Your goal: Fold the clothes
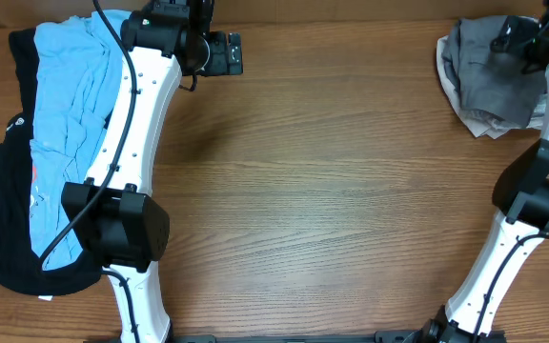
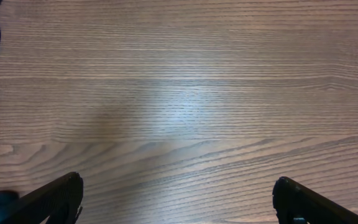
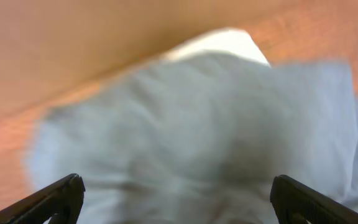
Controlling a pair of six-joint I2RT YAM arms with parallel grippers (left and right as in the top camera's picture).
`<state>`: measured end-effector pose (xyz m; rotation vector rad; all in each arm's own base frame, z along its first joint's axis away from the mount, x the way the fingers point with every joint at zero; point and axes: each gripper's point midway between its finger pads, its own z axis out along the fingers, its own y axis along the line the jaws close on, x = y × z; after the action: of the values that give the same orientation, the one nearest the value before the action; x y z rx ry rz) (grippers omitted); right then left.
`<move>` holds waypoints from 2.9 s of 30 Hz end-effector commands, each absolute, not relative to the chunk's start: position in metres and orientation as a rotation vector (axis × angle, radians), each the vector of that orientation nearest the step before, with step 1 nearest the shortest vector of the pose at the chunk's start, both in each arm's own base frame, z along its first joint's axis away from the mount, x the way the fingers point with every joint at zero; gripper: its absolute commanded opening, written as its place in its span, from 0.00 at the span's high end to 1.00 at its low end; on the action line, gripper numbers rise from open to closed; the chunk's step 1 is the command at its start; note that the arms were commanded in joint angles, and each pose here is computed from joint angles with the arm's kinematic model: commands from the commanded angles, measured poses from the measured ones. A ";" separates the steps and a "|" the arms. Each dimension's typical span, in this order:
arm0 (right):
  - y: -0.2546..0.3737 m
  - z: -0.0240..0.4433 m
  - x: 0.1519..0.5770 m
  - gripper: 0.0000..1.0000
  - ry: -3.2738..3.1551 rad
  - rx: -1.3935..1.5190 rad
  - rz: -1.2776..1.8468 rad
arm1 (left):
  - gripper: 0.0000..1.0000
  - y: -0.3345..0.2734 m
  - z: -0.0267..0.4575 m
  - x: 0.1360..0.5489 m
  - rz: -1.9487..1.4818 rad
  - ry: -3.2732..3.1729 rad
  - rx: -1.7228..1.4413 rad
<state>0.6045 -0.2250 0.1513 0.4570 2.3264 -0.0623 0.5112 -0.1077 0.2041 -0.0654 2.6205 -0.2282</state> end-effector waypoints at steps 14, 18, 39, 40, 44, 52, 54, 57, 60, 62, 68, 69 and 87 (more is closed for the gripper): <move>-0.205 0.037 0.633 0.00 2.416 0.439 0.009 | 0.00 -0.109 0.212 0.512 -0.212 2.598 -0.041; -0.208 0.099 0.642 0.00 2.313 0.426 -0.006 | 0.00 -0.109 0.212 0.512 -0.212 2.598 -0.040; -0.331 0.118 0.574 0.00 2.231 0.897 -0.214 | 0.00 -0.105 0.212 0.513 -0.183 2.595 -0.048; -0.331 0.107 0.573 0.00 2.247 0.900 -0.196 | 0.00 -0.105 0.212 0.513 -0.183 2.595 -0.048; -0.330 0.066 0.567 0.00 2.299 0.920 -0.171 | 0.00 -0.105 0.212 0.514 -0.178 2.591 -0.049; -0.331 0.089 0.568 0.00 2.273 0.912 -0.174 | 0.00 -0.104 0.212 0.514 -0.175 2.589 -0.050; -0.333 0.120 0.570 0.00 2.231 0.898 -0.184 | 0.00 -0.104 0.212 0.514 -0.175 2.589 -0.050; -0.334 0.194 0.569 0.00 2.114 0.879 -0.196 | 0.00 -0.104 0.212 0.514 -0.175 2.589 -0.051; -0.324 0.261 0.562 0.00 2.014 0.849 -0.194 | 0.00 -0.104 0.212 0.514 -0.175 2.590 -0.051; -0.306 0.312 0.551 0.00 1.945 0.848 -0.163 | 0.00 -0.104 0.212 0.514 -0.176 2.590 -0.051; -0.217 0.395 0.518 0.00 1.943 0.730 0.018 | 0.00 -0.104 0.212 0.514 -0.176 2.590 -0.051; -0.199 0.401 0.514 0.00 1.960 0.695 0.071 | 0.00 -0.104 0.212 0.514 -0.176 2.590 -0.051; 0.074 0.402 0.434 0.00 2.352 0.164 0.961 | 0.00 -0.104 0.212 0.514 -0.176 2.590 -0.051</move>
<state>0.4389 0.0604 0.3949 0.2191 2.3638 0.9040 0.5133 -0.1025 0.2045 -0.0765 2.6115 -0.1867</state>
